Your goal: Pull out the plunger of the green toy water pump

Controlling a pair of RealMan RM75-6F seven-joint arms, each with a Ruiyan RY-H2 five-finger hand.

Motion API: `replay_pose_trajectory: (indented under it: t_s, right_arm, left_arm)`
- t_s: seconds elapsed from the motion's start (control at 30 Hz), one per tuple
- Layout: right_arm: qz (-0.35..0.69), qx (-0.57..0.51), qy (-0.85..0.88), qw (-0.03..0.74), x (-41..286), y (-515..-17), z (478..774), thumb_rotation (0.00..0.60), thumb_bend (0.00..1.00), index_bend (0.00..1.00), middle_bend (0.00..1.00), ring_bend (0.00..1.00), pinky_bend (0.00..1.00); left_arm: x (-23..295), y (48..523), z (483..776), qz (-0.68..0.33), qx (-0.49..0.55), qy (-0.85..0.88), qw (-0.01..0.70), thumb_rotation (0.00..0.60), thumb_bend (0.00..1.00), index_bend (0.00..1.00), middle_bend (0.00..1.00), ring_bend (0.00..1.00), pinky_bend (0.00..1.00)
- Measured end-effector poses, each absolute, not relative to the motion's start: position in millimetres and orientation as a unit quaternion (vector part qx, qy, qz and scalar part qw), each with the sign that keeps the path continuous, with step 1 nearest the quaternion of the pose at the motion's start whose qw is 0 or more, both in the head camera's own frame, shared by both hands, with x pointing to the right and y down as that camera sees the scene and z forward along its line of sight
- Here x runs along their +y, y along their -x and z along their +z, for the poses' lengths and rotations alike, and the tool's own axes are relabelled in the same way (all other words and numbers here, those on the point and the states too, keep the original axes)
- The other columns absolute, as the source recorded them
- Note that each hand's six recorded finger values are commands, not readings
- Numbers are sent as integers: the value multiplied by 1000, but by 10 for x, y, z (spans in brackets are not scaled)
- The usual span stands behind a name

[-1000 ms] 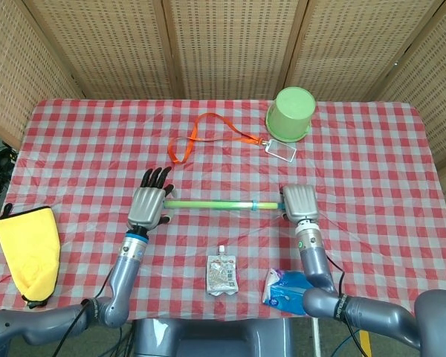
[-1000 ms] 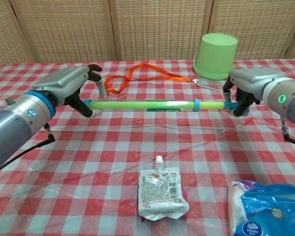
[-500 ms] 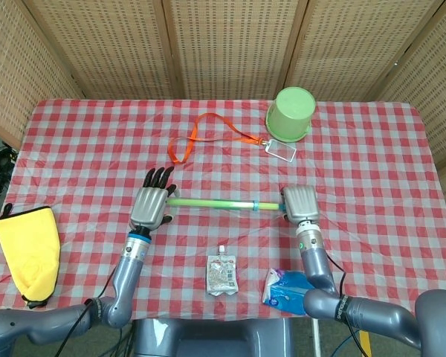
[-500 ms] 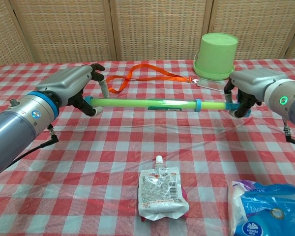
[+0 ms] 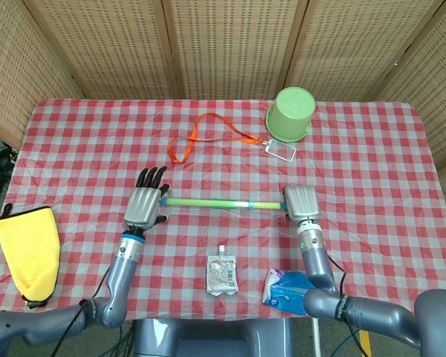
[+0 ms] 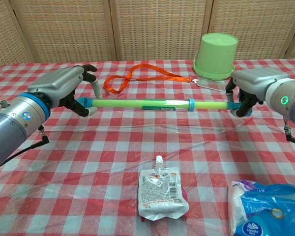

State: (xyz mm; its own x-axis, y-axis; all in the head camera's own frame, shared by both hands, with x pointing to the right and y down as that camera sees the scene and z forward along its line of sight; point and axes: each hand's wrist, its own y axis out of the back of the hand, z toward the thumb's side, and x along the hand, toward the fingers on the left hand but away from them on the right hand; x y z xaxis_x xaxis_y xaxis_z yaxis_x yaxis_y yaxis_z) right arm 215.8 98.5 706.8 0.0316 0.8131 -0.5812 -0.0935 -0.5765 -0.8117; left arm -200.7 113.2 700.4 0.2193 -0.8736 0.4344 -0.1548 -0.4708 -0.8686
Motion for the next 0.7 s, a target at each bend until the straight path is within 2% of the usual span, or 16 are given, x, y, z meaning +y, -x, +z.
replay_pose_trajectory:
  t_s: [0.7]
  right_arm:
    - [634,-300,607,374,905,-2246,7051,600,583,772,1000,946,679]
  left_arm:
    - [1226,2444,6995,-525,375,677,355,600,523,534,17,0,0]
